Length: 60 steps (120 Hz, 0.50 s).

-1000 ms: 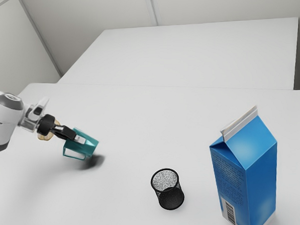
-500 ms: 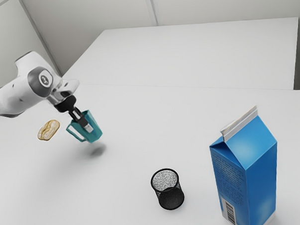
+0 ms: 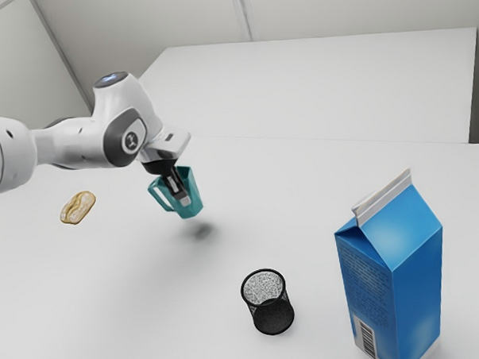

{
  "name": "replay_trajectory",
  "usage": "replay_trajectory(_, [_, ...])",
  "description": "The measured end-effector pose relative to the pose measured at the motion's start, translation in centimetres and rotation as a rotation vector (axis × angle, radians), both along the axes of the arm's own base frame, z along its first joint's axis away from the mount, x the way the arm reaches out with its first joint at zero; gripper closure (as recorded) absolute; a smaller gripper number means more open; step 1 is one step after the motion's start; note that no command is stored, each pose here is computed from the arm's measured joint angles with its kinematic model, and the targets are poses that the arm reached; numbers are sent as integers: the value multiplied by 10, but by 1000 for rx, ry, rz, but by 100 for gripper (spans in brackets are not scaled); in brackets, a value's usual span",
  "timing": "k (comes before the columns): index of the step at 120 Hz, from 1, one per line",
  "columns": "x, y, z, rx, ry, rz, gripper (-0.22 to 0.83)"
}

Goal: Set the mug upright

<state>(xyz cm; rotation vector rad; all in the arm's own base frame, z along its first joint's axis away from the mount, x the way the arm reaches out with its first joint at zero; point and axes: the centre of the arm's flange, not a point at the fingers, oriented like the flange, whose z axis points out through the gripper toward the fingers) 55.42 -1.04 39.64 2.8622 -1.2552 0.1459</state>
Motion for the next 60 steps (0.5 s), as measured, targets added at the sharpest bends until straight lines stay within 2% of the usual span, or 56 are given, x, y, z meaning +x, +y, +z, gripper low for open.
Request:
replay_trajectory(31, [-17,31,-28,37,-2,102,79])
replay_trajectory(60, [-23,5,-42,96,-54,55,79])
